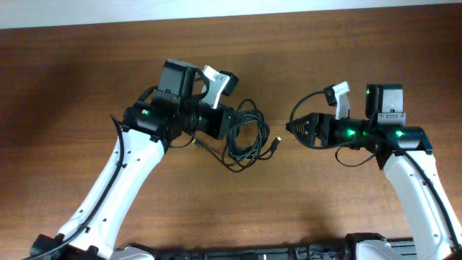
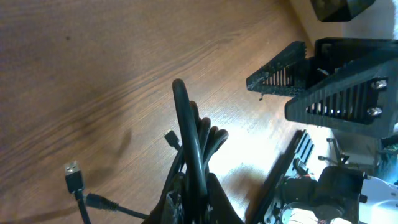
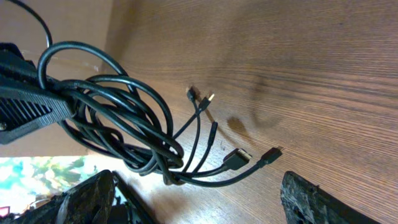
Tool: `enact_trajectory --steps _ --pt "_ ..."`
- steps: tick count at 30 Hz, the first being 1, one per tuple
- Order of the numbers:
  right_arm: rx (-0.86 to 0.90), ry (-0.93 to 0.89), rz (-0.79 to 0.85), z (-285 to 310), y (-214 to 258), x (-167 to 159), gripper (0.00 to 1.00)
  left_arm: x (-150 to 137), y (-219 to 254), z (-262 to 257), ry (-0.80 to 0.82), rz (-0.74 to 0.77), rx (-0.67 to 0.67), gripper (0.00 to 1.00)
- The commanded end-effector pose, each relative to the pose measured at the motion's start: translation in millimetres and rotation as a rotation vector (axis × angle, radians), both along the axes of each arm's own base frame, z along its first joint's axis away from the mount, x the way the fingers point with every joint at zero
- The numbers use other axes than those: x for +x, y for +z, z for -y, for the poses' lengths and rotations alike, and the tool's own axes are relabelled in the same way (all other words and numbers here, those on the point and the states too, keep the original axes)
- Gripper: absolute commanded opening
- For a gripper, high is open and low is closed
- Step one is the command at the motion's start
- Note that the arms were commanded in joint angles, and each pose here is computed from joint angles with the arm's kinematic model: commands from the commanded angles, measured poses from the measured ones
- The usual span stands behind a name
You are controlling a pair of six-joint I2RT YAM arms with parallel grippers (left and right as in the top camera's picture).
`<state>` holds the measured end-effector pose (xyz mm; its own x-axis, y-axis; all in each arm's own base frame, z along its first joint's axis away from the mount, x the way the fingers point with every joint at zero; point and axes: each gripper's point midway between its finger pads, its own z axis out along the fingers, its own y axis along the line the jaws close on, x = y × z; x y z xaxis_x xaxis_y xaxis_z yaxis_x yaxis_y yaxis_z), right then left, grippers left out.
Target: Untangle cables
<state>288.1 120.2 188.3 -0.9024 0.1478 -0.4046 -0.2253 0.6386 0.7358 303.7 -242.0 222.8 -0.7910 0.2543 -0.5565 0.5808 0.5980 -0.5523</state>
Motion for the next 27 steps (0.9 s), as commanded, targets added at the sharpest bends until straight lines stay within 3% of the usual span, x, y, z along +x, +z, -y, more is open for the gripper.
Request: enact_trajectory --steps 1,5,11,13,18,21,23,24,25,26,27 --pt "0.023 0.063 0.081 -5 14 -3 0.83 0 27 9 -0.071 0.101 -0.039 0.0" --pt "0.034 0.123 0.142 -10 19 -6 0.83 -14 19 16 -0.174 0.156 0.013 0.0" --pt "0.008 0.168 0.208 -10 20 -7 0.85 -8 15 11 -0.148 0.173 0.054 0.0" --pt "0.002 0.217 0.272 -13 22 -9 0.9 -8 15 11 -0.157 0.184 0.057 0.0" --pt "0.021 0.389 0.417 -32 24 -17 0.91 -8 16 12 -0.199 0.234 0.064 0.0" --pt "0.038 0.599 0.549 -67 19 -35 0.91 -26 29 24 -0.321 0.258 -0.046 0.0" --pt "0.038 0.634 0.563 -76 13 -33 0.91 -38 40 31 -0.389 0.255 -0.13 0.0" --pt "0.041 0.646 0.571 -80 8 -29 0.89 -45 46 35 -0.417 0.244 -0.176 0.0" --pt "0.042 0.648 0.566 -82 4 -25 0.74 -48 48 36 -0.428 0.239 -0.195 0.0" --pt "0.045 0.646 0.551 -82 0 -24 0.52 -47 48 35 -0.426 0.239 -0.192 0.0" --pt "0.047 0.645 0.544 -82 -1 -24 0.43 -47 48 35 -0.425 0.239 -0.19 0.0"
